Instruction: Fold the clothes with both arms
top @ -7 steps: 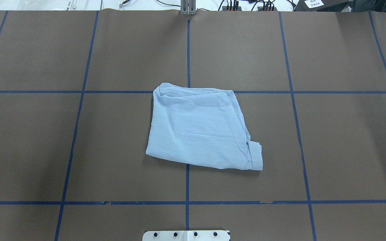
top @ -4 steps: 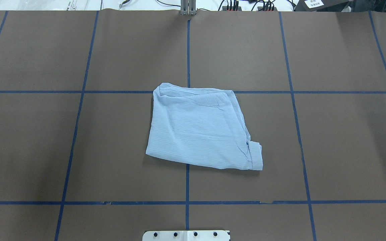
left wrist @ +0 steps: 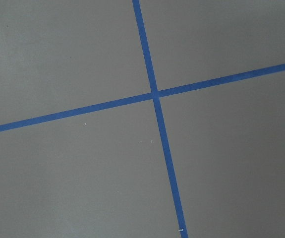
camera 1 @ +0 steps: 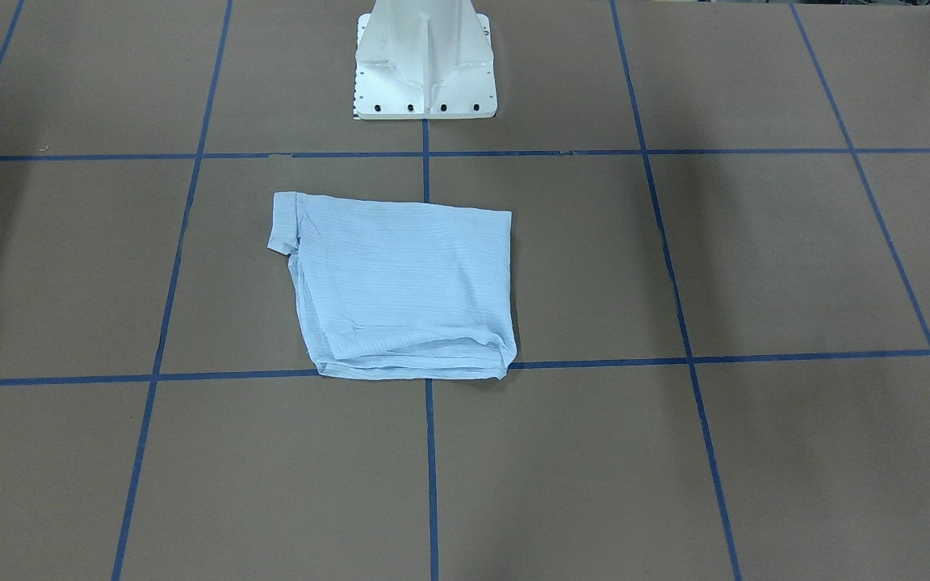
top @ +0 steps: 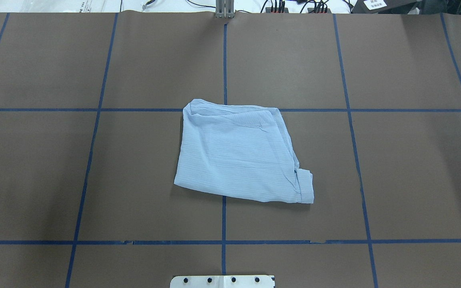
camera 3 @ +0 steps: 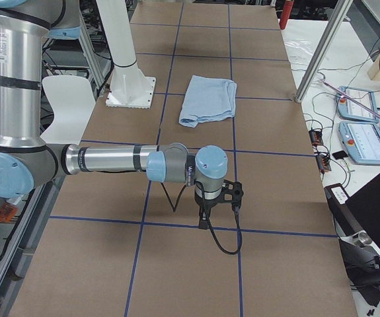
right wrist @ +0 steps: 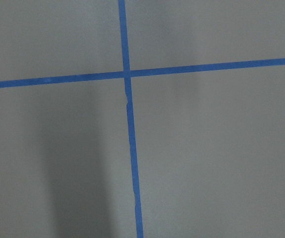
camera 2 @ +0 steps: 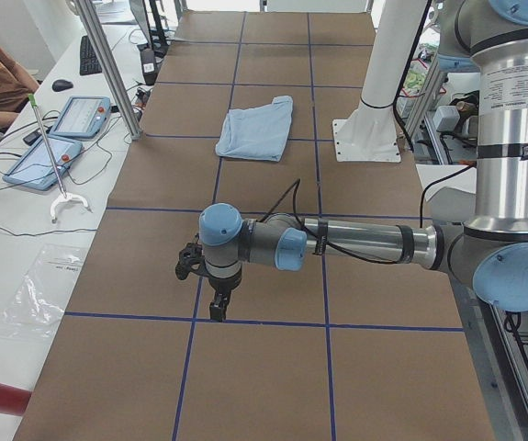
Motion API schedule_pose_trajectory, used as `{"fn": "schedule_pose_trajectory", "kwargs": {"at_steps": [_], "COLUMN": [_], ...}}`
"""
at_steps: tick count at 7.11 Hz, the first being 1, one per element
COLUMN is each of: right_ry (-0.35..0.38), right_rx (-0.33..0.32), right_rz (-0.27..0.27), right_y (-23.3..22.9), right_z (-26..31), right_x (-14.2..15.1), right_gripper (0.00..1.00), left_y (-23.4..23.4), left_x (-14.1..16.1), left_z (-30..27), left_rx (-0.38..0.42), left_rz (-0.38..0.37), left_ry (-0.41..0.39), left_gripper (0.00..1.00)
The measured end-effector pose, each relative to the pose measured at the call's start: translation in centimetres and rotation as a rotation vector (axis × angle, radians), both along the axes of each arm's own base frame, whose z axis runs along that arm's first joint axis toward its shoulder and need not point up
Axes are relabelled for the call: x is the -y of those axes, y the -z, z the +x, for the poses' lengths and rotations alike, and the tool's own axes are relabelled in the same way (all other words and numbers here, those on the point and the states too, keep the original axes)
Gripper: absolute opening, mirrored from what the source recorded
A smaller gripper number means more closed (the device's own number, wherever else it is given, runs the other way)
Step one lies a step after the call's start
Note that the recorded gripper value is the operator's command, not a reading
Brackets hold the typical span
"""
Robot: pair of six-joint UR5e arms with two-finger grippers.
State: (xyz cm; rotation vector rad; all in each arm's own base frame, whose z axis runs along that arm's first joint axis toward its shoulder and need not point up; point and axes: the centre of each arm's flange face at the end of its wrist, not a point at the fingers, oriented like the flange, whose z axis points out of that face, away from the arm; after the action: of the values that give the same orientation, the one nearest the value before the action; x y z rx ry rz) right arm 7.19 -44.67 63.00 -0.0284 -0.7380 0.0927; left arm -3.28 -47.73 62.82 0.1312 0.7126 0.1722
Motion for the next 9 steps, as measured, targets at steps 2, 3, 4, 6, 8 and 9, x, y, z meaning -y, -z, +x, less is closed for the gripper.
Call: {"fn": "schedule_pose_trajectory", "kwargs": {"at_steps": [2,3,4,6,8,9], "right_ry": [-0.003,-0.004,-0.004,-0.004,-0.005,-0.006], "right_rx": [0.001,0.001,0.001,0.001,0.001,0.001], "right_rz": [-0.003,-0.005,-0.007,-0.008,-0.007,-0.007], "right_y": [-0.02,-0.09,-0.20,-0.29,-0.21,-0.15], "right_z": [0.01,0.02,0.01,0.01,0.02,0.02], "right_x": [-0.01,-0.01,0.00,0.00,0.07,0.13], "right_gripper": [1.00,1.00,1.00,1.00,1.00,1.00], "left_y": [-0.16,-0.25,-0.38,-0.44,-0.29,-0.25], "left_x": [-0.02,-0.02,-0.04,-0.07,-0.13,-0.14], "left_z": [0.00,0.00,0.00,0.10,0.39,0.44], "left_rx": [0.000,0.000,-0.002,-0.019,-0.061,-0.069], "left_rz": [-0.005,-0.012,-0.031,-0.091,-0.133,-0.139], "left_ry": [0.001,0.008,0.026,0.087,0.119,0.124], "left_gripper": [1.00,1.00,1.00,1.00,1.00,1.00]}}
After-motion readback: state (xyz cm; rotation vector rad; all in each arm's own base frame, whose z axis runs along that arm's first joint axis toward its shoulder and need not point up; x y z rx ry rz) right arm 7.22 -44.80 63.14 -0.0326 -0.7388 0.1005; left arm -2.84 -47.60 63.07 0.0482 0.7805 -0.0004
